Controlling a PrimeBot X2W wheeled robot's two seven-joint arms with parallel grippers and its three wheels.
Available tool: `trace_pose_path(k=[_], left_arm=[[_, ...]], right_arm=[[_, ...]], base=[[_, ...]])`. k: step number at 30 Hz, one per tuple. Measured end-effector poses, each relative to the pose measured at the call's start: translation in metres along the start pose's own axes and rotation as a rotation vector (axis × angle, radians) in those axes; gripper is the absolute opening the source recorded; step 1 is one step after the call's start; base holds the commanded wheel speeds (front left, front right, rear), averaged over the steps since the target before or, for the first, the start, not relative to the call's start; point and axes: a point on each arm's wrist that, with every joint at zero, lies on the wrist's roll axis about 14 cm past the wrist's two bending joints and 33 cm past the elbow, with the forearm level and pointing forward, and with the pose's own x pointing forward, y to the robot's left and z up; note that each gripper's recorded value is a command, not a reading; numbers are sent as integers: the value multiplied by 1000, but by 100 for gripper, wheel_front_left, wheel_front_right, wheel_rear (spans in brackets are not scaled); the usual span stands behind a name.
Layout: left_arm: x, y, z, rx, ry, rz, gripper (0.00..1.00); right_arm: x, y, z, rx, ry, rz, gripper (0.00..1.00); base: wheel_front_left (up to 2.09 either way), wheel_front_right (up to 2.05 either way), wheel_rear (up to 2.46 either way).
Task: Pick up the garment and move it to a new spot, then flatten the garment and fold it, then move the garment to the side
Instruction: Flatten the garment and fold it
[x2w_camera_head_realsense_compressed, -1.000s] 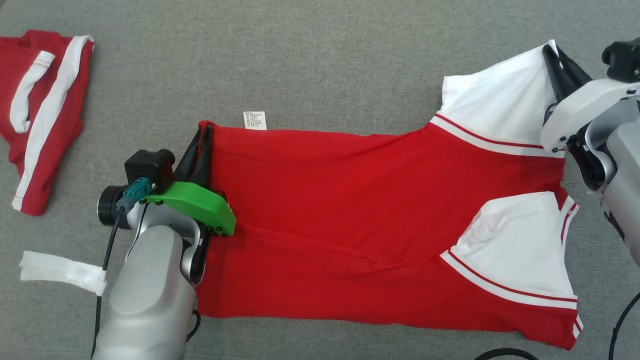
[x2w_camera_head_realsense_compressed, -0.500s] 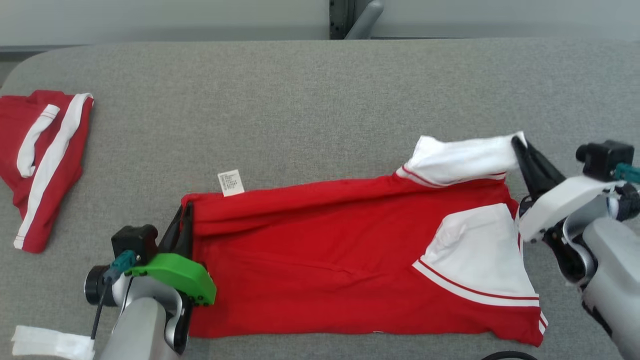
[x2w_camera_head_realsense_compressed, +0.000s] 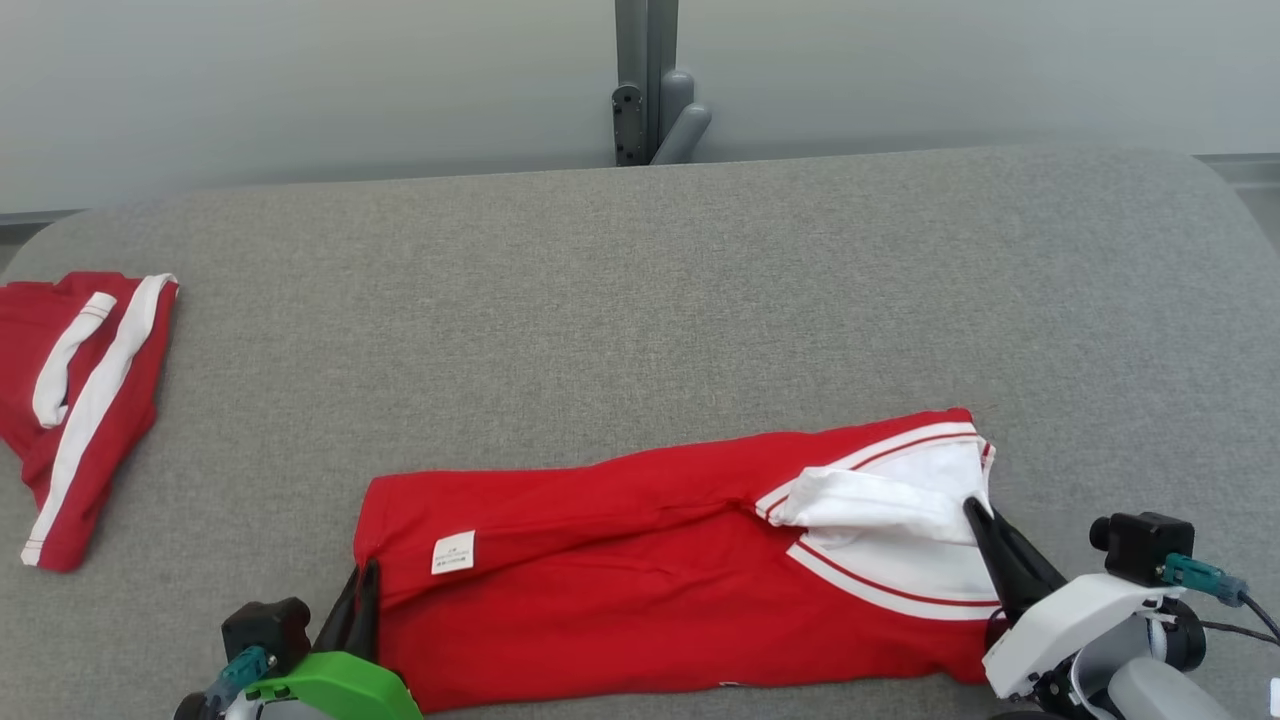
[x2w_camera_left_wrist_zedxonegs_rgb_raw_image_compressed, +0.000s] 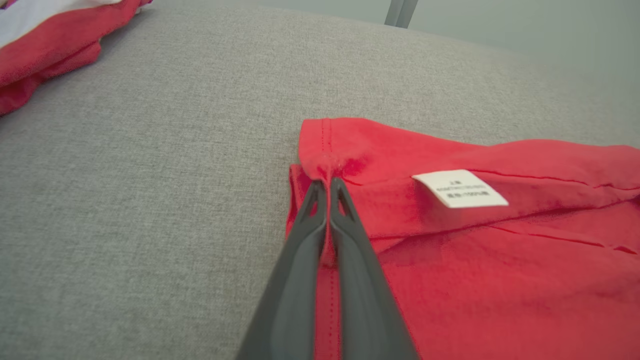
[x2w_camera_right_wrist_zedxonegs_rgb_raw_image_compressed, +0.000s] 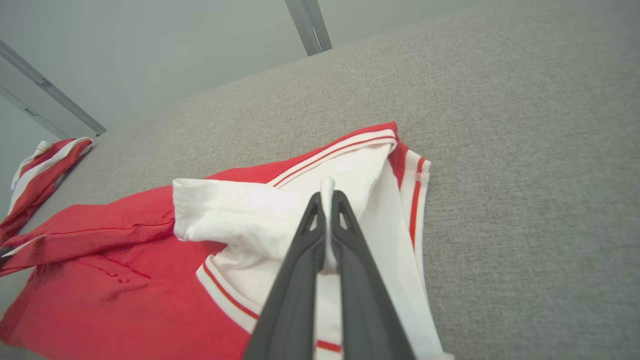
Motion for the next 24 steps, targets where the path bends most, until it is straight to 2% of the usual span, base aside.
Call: trace_pose_path(k=[7,19,20,21,22,24], left_arm=[[-8,2,-4,-20,-1,14,0],[-13,9,-9,-31,8,41,0],[-14,10,-11,-32,14,48,31],[-16,12,-13,-34,17,56,100],[-17,14,-15,-35,21,63,100],[-20,18,-17,-29,25,80,100]], right_arm=[[-17,-7,-8,36,-13,-54,0],[-29,-7,-22,70,1,-84,0],[-31,-9,-26,62,13,-91,42],[-32,-12,-29,58,23,-98,95],[-33,-14,-30,53,26,-105,100],[-33,-20,-23,44,6,-124,100]], base=[[0,0,0],[0,0,0],[0,0,0],[0,0,0],[0,0,0],[0,0,0]])
